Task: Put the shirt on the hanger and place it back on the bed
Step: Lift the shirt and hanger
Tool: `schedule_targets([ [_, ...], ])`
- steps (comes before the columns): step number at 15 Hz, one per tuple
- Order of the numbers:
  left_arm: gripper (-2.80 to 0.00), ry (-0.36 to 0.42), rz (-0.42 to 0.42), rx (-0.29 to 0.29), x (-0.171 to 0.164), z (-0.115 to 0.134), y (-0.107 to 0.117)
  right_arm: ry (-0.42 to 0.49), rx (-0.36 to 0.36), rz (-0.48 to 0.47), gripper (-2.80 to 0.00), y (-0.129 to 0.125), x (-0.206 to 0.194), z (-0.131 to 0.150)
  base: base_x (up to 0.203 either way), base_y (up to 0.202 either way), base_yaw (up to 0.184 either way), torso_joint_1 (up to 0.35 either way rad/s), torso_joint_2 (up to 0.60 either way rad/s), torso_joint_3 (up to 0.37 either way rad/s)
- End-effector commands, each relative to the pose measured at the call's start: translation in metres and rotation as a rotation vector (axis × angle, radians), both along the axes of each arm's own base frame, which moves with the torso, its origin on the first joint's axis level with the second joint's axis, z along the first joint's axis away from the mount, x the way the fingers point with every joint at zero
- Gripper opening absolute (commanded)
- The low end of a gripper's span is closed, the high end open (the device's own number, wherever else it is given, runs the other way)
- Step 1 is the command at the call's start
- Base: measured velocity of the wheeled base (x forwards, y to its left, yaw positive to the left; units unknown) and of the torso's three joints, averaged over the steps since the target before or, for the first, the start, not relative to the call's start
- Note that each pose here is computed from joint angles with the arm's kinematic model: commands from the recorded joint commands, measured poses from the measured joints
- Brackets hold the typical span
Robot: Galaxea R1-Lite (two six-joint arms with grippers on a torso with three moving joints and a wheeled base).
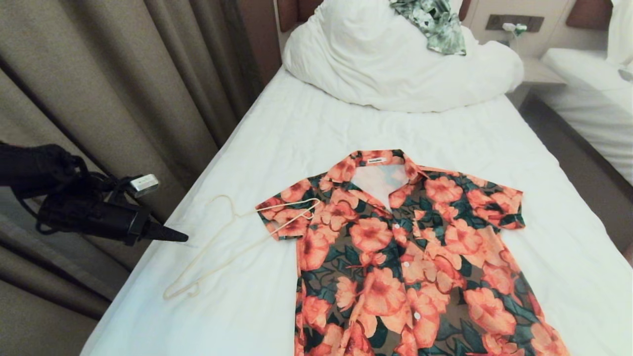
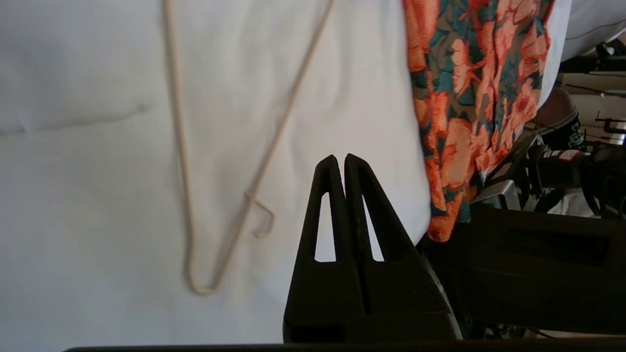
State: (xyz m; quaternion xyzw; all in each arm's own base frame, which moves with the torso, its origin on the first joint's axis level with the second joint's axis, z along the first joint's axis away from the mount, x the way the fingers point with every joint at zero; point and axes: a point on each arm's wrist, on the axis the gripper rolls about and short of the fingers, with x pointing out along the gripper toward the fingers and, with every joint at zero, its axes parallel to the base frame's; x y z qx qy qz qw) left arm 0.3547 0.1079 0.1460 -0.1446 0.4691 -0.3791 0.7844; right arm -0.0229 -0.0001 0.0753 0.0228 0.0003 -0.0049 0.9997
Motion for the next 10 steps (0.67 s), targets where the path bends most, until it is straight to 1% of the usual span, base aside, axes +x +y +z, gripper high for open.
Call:
schedule_targets([
  [1,-2.8,0.043,-0.01,-0.021,0.011,-0.022,0.002,0.001,0.0,0.001,-2.8,0.0,0.0,0.0,0.0,0.0,0.0,0.0,0.0,0.0],
  [4,-2.8,0.034,-0.017,-0.023,0.025,-0.038,0.009,0.001,0.0,-0.001,-2.8,0.0,0.0,0.0,0.0,0.0,0.0,0.0,0.0,0.0],
  [7,-2.8,-0.012,-0.029,-0.01,0.031,-0.048,0.017,0.001,-0.001,0.0,-2.8,0.0,0.0,0.0,0.0,0.0,0.0,0.0,0.0,0.0],
  [10,-2.8,-0.066,-0.013,0.009,0.038,-0.059,0.027,0.001,0.0,0.0,-2.8,0.0,0.0,0.0,0.0,0.0,0.0,0.0,0.0,0.0],
])
